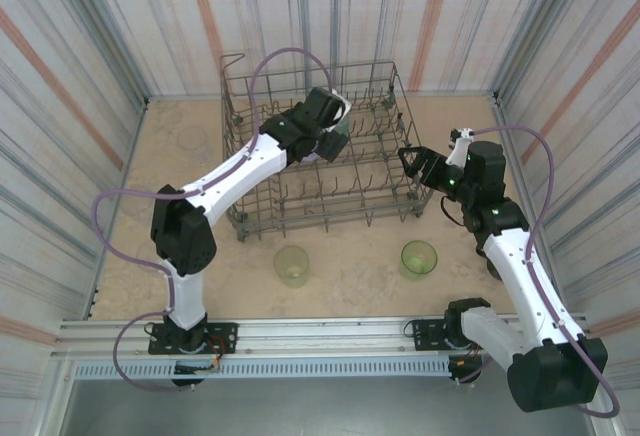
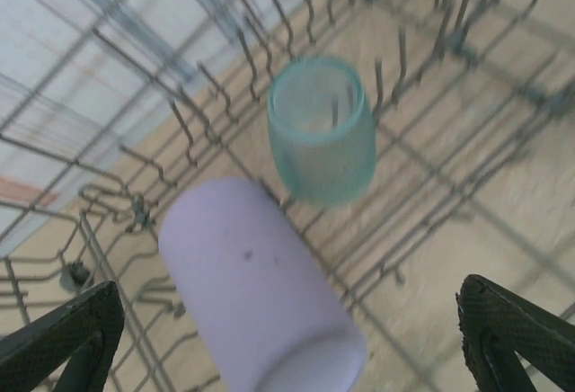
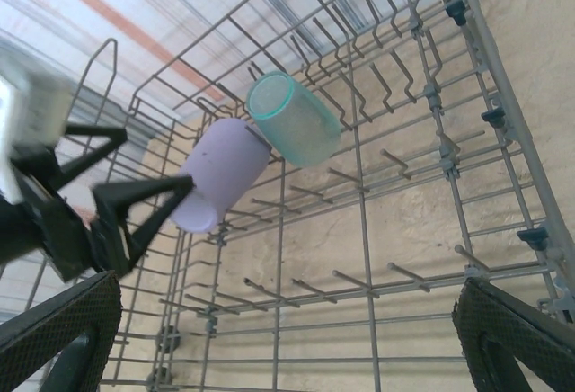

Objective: Load the cups into the dish rack

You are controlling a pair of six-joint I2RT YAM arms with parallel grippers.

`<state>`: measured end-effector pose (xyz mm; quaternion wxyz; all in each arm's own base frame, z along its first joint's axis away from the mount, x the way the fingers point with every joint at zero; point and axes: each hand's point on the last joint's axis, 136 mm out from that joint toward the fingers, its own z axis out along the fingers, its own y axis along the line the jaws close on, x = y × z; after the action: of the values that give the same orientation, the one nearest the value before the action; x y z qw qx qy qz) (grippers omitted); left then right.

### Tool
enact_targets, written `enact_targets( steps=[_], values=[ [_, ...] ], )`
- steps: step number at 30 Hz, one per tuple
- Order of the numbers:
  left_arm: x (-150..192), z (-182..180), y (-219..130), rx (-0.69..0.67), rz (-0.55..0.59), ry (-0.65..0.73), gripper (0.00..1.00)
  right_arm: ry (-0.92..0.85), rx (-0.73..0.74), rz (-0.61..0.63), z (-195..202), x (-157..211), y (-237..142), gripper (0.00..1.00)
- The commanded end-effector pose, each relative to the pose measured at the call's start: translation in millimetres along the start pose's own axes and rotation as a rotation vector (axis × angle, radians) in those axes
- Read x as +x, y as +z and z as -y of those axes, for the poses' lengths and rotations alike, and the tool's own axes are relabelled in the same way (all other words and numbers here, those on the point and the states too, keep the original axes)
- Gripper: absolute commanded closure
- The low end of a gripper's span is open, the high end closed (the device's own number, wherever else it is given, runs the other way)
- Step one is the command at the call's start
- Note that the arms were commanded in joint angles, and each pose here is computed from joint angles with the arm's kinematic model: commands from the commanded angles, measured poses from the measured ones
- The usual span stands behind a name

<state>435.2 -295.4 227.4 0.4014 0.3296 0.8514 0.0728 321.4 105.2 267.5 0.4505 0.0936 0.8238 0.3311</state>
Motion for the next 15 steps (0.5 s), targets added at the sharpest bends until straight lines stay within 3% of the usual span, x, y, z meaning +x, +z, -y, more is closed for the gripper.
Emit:
enact_targets(
  steps=[1, 15],
  values=[
    [25.9, -7.4, -5.6, -0.028, -0.082, 0.091, 0.01, 0.019, 0.006, -0.002, -1.4, 4.1, -4.7, 0.01],
    [62.9, -3.3, 17.2, -0.083, -0.169, 0.167, 0.01, 0.018, 0.011, -0.004, -4.4, 6.8, -7.0, 0.01]
  ],
)
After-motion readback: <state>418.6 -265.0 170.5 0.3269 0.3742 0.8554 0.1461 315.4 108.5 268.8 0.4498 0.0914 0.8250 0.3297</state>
